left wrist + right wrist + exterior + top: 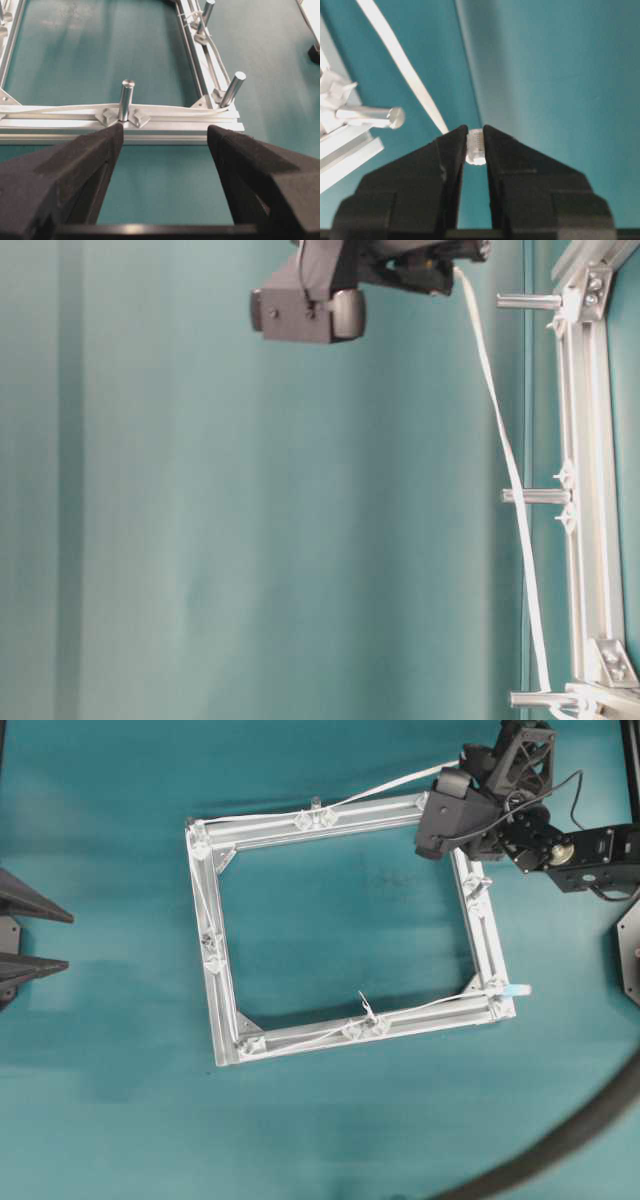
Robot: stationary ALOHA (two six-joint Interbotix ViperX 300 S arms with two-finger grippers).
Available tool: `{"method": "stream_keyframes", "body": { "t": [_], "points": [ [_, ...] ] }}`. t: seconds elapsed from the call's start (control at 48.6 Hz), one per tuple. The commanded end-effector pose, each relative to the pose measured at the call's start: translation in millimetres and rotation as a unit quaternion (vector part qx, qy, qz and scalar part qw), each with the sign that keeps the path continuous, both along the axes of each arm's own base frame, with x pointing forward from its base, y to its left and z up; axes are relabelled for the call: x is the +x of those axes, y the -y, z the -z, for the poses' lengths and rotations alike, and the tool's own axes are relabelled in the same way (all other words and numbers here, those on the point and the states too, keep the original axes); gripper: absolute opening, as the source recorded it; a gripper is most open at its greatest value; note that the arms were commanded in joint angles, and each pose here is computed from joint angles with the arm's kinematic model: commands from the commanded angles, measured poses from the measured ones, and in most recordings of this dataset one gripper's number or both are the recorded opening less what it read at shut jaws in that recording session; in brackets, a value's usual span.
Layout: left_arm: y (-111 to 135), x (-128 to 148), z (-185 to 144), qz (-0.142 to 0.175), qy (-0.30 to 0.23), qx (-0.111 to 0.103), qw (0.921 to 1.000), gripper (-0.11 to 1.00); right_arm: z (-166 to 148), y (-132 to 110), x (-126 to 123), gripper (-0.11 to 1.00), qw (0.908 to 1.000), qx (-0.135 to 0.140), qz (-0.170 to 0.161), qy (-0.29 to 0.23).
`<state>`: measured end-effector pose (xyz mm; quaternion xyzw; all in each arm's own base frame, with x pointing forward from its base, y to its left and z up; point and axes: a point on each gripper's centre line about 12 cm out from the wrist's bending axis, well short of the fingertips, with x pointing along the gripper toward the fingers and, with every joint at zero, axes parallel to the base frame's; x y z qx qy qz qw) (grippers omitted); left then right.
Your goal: Move the cable alternately left and right between 8 pins so it hooks onto each one.
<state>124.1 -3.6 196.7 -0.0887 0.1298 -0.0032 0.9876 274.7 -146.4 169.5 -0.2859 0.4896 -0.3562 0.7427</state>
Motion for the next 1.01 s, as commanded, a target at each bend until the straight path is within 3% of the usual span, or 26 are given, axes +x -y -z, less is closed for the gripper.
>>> {"method": "stream_keyframes", "body": {
  "t": [0.0,0.226,0.452,0.74,0.843,0.987],
  "points": [
    [0,2,-9,-0.003,0.007,-0.002,1.0000,0.78,-7,9,-2,0.13,0.9998,-0.004,0.007,0.019],
    [0,2,-9,-0.003,0.007,-0.002,1.0000,0.78,-4,22,0,0.13,0.9982,-0.001,0.008,0.059],
    [0,2,-9,-0.003,0.007,-0.002,1.0000,0.78,22,14,0,0.13,0.9925,0.078,0.007,0.094],
    [0,2,-9,-0.003,0.007,-0.002,1.0000,0.78,29,12,-8,0.13,0.9861,0.104,0.042,0.123],
    [0,2,-9,-0.003,0.007,-0.002,1.0000,0.78,26,10,-7,0.13,0.9782,0.126,0.069,0.150],
    [0,2,-9,-0.003,0.007,-0.002,1.0000,0.78,27,4,-9,0.13,0.9575,0.178,0.128,0.187]
  ]
}}
